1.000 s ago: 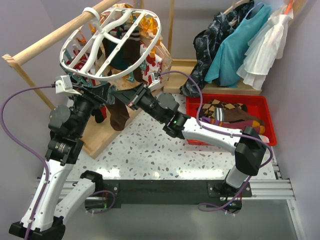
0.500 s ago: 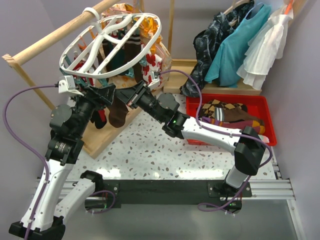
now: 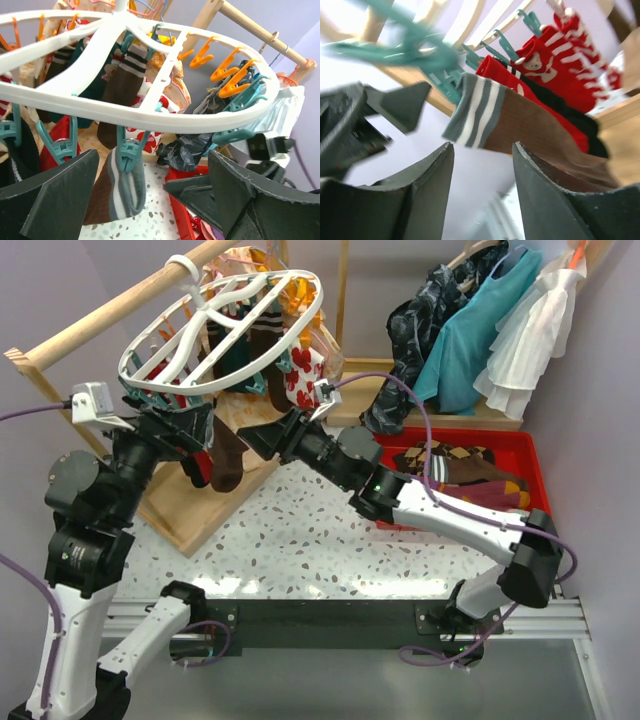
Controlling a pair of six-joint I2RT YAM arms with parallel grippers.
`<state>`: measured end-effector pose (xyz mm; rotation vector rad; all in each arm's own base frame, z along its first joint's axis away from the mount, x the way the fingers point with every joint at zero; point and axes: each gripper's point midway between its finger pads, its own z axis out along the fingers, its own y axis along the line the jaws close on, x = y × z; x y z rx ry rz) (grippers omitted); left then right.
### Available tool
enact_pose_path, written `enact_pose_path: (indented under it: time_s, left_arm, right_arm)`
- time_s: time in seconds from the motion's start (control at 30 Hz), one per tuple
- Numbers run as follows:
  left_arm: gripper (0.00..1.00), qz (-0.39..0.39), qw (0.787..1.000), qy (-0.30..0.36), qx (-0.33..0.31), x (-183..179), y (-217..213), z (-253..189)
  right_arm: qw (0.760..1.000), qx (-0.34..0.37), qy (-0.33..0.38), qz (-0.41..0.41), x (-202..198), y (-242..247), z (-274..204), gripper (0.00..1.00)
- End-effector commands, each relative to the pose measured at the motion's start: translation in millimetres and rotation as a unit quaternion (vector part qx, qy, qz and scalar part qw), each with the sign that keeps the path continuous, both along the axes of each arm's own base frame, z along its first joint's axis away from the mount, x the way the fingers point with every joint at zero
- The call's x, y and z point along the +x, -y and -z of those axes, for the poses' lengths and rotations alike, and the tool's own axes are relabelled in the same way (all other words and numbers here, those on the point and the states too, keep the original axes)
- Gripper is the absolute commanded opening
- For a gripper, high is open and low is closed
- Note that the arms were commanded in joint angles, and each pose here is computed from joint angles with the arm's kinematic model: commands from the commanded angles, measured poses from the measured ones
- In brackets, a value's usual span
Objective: Clip the socks to the hanger
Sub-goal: Clamp the sock onto the hanger, then open the clamp at the hanger.
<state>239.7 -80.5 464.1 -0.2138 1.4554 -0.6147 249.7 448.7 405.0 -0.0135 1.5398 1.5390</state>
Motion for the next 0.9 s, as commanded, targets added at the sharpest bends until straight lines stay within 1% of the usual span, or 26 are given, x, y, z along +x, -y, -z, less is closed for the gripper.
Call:
enact_pose_path:
  time_s: [0.0, 0.03, 0.07, 0.13, 0.23, 0.3, 0.37, 0.4, 0.43, 0.53, 0.73, 0.87]
  left_arm:
    - [0.95, 0.005, 0.999, -0.029, 0.033, -14.6, -3.0, -4.3]
    - [0.95, 0.014, 0.998, -0.039, 0.039, -17.8, -0.7, -0.7]
    - [0.95, 0.016, 0.998, -0.037, 0.039, -21.4, -1.2, -5.6]
    - [0.94, 0.045, 0.997, -0.047, 0.044, -26.1, 8.0, -3.4]
    - [0.93, 0.077, 0.995, -0.046, 0.042, -30.4, 18.5, -6.4]
    - [0.92, 0.092, 0.994, -0.047, 0.035, -30.5, 24.2, -7.9]
    - [0.91, 0.115, 0.992, -0.043, 0.032, -30.6, 32.7, -10.6]
    - [0.91, 0.123, 0.991, -0.044, 0.028, -29.9, 35.9, -11.0]
    - [0.91, 0.137, 0.989, -0.041, 0.026, -30.7, 40.9, -13.3]
    - [0.90, 0.157, 0.987, -0.041, 0.021, -28.0, 48.7, -14.6]
    - [0.90, 0.169, 0.985, -0.040, 0.012, -22.3, 54.9, -16.8]
    - [0.89, 0.169, 0.985, -0.037, 0.008, -20.5, 55.7, -19.0]
  right_arm:
    - [0.990, -0.085, 0.105, 0.028, -15.3, 36.2, -15.7, 0.56]
    - [0.986, -0.105, 0.128, 0.036, -14.4, 42.1, -15.3, 0.56]
    - [0.983, -0.123, 0.132, 0.036, -16.0, 45.7, -10.1, 0.56]
    - [0.975, -0.143, 0.165, 0.050, -16.8, 58.3, -18.3, 0.56]
    - [0.966, -0.163, 0.193, 0.050, -16.3, 67.8, -26.6, 0.56]
    - [0.965, -0.159, 0.202, 0.053, -7.4, 74.2, -35.1, 0.56]
    - [0.965, -0.153, 0.211, 0.033, -5.7, 75.1, -45.6, 0.56]
    - [0.967, -0.152, 0.201, 0.032, 5.7, 77.6, -44.3, 0.55]
    - [0.967, -0.140, 0.211, 0.013, 2.2, 76.8, -53.7, 0.54]
    - [0.966, -0.125, 0.226, 0.007, 6.5, 77.5, -67.7, 0.54]
    - [0.960, -0.098, 0.263, -0.017, 3.5, 71.6, -90.6, 0.54]
    - [0.959, -0.079, 0.270, -0.020, 7.4, 64.3, -96.0, 0.53]
